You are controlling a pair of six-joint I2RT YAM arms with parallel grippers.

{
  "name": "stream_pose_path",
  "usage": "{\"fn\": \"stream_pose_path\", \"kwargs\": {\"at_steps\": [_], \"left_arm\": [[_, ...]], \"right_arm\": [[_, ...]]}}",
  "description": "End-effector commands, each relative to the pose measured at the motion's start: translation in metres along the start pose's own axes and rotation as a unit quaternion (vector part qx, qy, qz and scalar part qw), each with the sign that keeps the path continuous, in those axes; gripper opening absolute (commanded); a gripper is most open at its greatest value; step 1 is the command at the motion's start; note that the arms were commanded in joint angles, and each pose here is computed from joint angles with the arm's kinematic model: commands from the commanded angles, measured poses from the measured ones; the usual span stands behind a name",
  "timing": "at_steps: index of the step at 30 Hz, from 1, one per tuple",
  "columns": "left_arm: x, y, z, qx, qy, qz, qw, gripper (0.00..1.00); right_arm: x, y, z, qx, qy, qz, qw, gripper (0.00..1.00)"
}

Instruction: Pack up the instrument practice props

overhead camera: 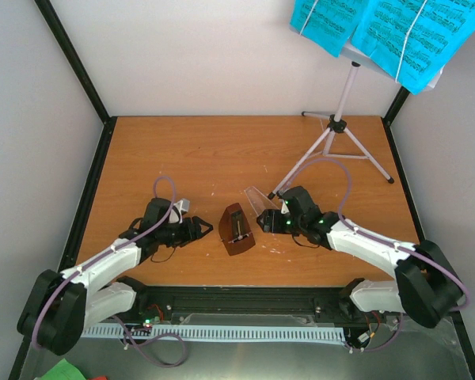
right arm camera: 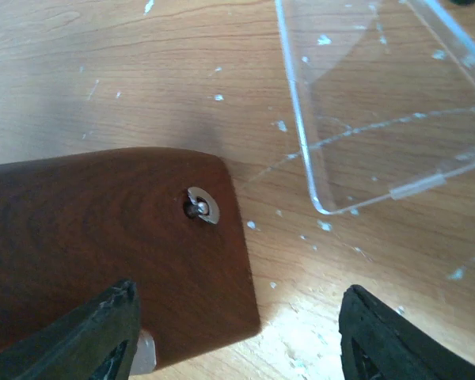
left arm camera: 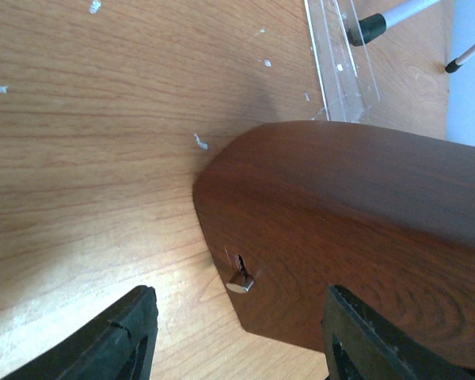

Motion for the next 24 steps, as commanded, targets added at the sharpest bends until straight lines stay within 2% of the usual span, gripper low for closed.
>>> {"fn": "stream_pose_path", "kwargs": {"at_steps": [1, 4, 19, 24], "left_arm": [[-0.010, -0.009, -0.004, 0.036, -0.013, -0.007, 0.999, 0.57], [-0.013, -0.017, -0.004, 0.048, -0.015, 0.002, 0.999, 0.53], [-0.040, -0.044, -0.006, 0.063, -0.060, 0.018, 0.996, 0.51], [-0.051, -0.052, -0.011, 0.083, -0.080, 0.021, 0.993, 0.50]], "right_arm": [[-0.005, -0.007, 0.012, -0.053, 0.003, 0.001, 0.999, 0.66], [-0.003, -0.012, 0.008, -0.044, 0.012, 0.006, 0.999, 0.62], [0.020, -0.023, 0.008, -0.051, 0.051, 0.037, 0.997, 0.46], [0.031, -0.024, 0.015, -0.058, 0.071, 0.042, 0.995, 0.44]]}}
Point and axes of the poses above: each gripper's point midway between its finger pads, its own y axis back along the fingers, its own z axis along the line the jaws close on, x = y × z, the point moved 8 cm from there along y, back along the fingers, and after that the axes turned 14 degrees about -y, right-handed, at the moved point
